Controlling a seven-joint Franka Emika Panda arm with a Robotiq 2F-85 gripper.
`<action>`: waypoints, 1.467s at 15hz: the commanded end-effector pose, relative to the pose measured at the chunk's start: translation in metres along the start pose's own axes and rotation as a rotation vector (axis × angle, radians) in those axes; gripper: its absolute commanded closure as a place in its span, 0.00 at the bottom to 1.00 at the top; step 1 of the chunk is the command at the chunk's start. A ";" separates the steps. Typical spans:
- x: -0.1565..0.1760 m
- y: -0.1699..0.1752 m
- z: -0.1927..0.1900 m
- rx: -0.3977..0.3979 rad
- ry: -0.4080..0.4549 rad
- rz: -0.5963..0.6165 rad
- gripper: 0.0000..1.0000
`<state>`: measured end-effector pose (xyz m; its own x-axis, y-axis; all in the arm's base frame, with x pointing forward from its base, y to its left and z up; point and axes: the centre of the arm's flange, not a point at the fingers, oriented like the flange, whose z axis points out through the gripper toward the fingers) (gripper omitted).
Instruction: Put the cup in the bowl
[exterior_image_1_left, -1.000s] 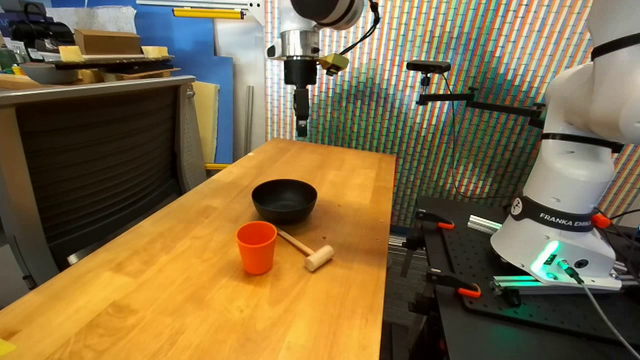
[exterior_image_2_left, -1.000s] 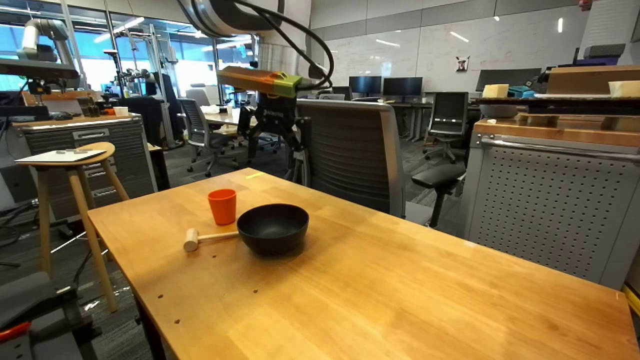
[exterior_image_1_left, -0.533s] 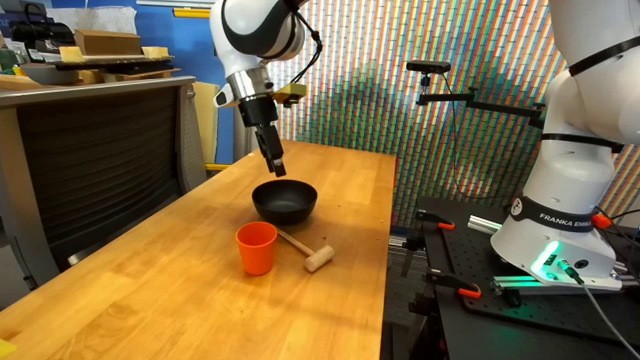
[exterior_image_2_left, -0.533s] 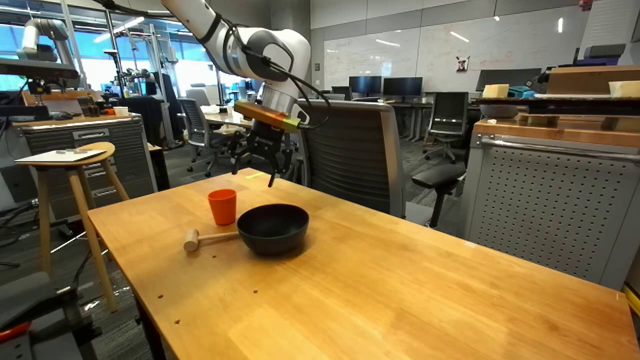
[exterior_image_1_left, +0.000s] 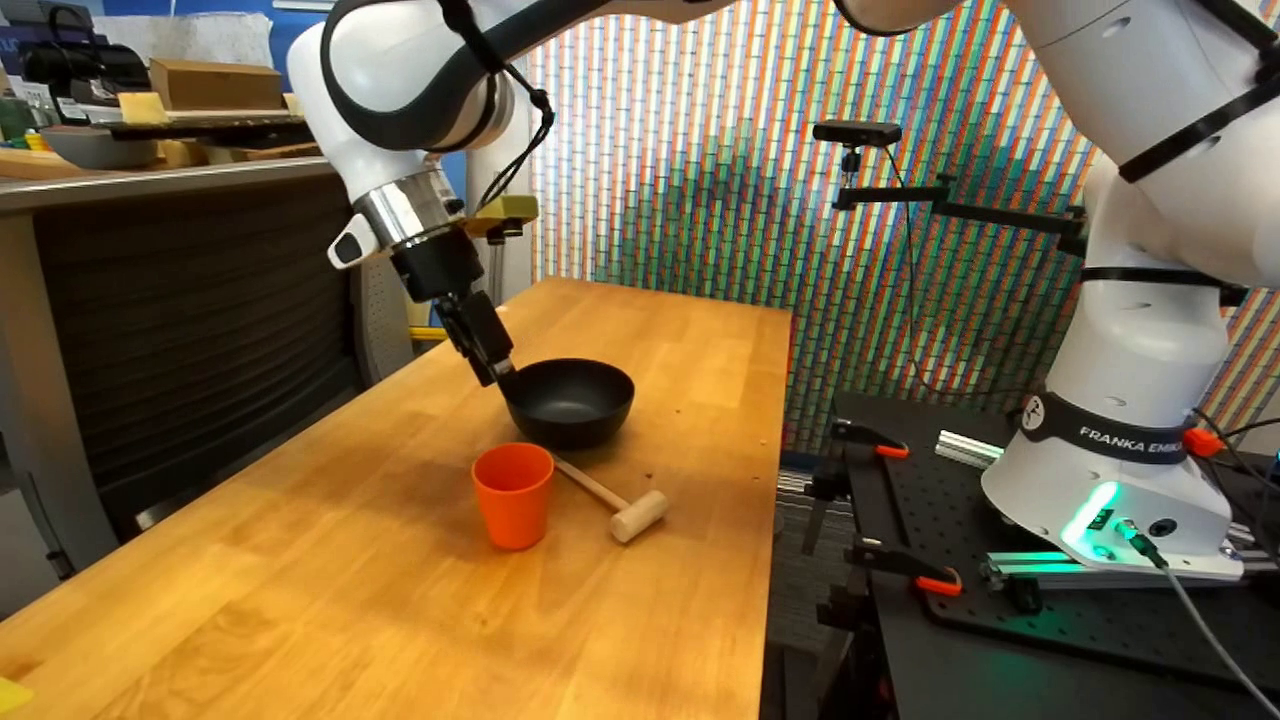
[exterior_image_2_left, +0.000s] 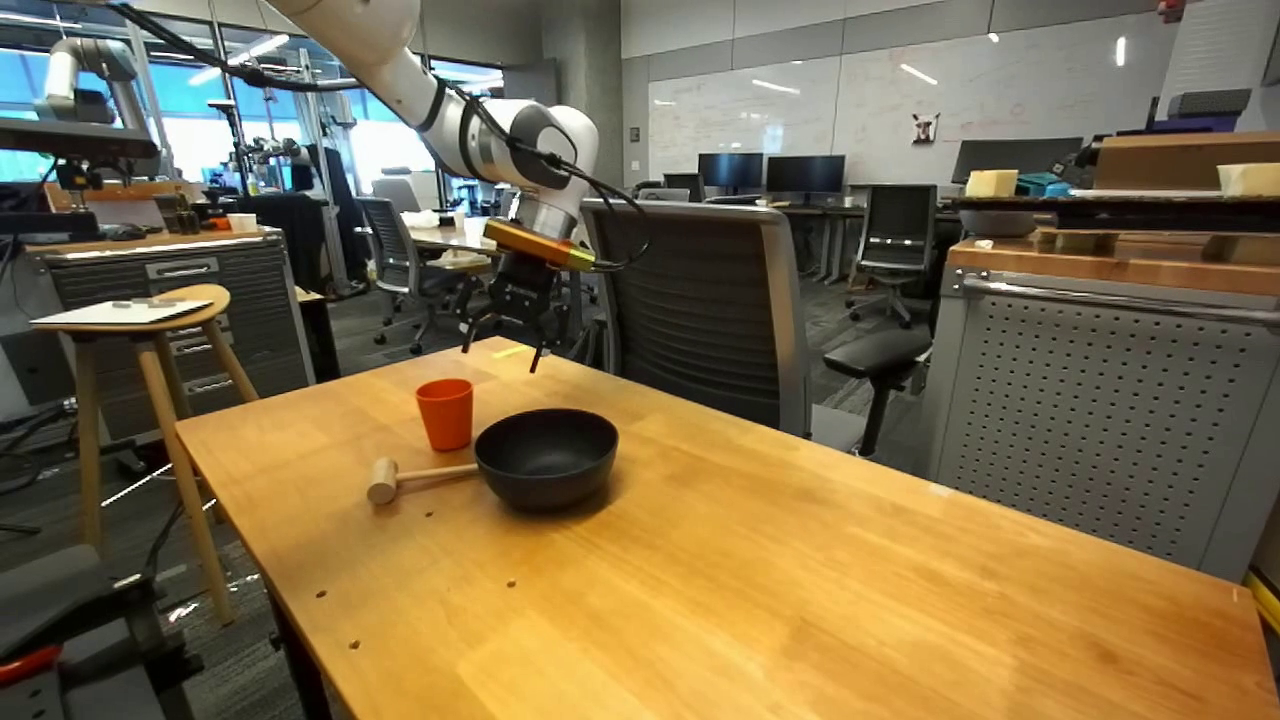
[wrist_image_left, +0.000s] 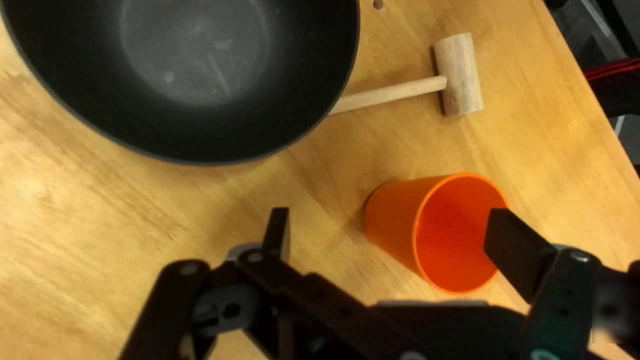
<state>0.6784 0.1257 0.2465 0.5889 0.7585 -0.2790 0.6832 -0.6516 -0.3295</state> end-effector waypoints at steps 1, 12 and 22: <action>0.049 0.026 -0.013 0.013 -0.003 -0.074 0.00; 0.055 0.034 0.036 -0.005 -0.028 -0.100 0.00; 0.037 0.000 0.020 0.025 -0.110 -0.224 0.00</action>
<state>0.7016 0.1541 0.1966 0.4154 0.8629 -0.2877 0.7748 -0.5014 -0.3851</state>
